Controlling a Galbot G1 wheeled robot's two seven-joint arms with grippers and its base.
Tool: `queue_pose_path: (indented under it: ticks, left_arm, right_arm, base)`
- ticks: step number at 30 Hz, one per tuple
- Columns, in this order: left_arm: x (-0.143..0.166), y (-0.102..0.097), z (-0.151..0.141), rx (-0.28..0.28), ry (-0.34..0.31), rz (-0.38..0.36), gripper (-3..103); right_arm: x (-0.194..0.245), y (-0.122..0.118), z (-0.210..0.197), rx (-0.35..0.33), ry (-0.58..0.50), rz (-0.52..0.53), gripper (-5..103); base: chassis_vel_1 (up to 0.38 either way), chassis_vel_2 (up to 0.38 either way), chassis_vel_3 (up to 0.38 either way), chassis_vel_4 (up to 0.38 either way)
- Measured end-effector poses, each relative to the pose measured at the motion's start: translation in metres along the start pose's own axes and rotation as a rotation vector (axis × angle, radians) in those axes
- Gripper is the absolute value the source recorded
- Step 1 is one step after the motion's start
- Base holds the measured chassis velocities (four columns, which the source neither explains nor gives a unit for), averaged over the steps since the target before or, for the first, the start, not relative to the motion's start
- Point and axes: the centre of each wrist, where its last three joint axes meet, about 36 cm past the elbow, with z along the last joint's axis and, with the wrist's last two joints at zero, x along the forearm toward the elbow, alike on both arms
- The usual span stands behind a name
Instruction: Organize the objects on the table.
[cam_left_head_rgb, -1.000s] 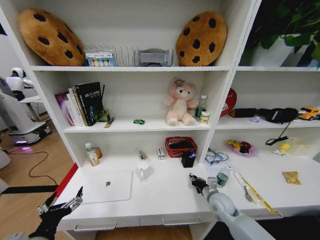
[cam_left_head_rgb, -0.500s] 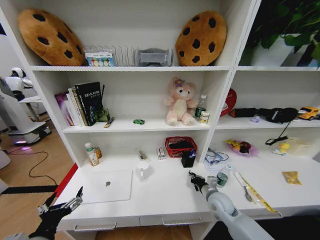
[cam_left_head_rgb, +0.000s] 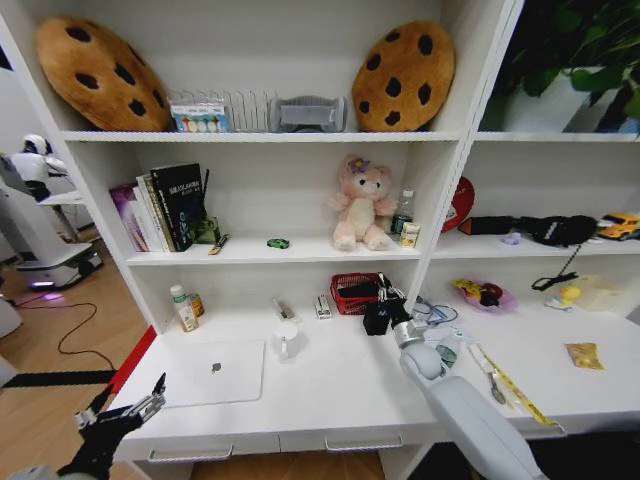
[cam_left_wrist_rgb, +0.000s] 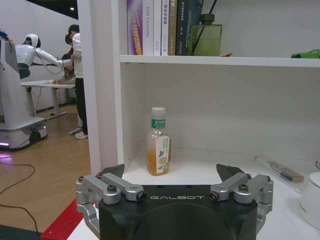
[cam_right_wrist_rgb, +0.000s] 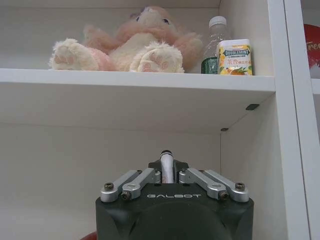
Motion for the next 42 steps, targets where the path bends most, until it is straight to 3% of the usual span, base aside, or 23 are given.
queue_pose_path:
  ticks: [15, 25, 29, 32, 33, 35, 42]
  left_arm:
    - [0.000, 0.000, 0.000, 0.000, 0.000, 0.000, 100]
    - [0.000, 0.000, 0.000, 0.000, 0.000, 0.000, 100]
    - [0.000, 0.000, 0.000, 0.000, 0.000, 0.000, 100]
    - [0.000, 0.000, 0.000, 0.000, 0.000, 0.000, 100]
    - [0.000, 0.000, 0.000, 0.000, 0.000, 0.000, 100]
    - [0.000, 0.000, 0.000, 0.000, 0.000, 0.000, 100]
    - [0.000, 0.000, 0.000, 0.000, 0.000, 0.000, 100]
  right_arm:
    - [-0.036, 0.016, 0.027, -0.038, -0.032, 0.043, 12]
    - [-0.023, 0.012, 0.038, -0.030, 0.010, 0.054, 8]
    - [-0.015, 0.012, 0.038, -0.038, 0.038, 0.054, 18]
    - [-0.008, 0.011, 0.034, -0.055, 0.066, 0.054, 34]
    - [-0.008, 0.011, 0.034, -0.055, 0.066, 0.054, 34]
    - [-0.003, 0.008, 0.027, -0.059, 0.088, 0.045, 45]
    - [0.020, 0.007, 0.006, -0.080, 0.134, 0.002, 67]
  base:
    - [0.000, 0.000, 0.000, 0.000]
    - [0.000, 0.000, 0.000, 0.000]
    - [0.000, 0.000, 0.000, 0.000]
    - [0.000, 0.000, 0.000, 0.000]
    - [0.000, 0.000, 0.000, 0.000]
    - [0.000, 0.000, 0.000, 0.000]
    - [0.000, 0.000, 0.000, 0.000]
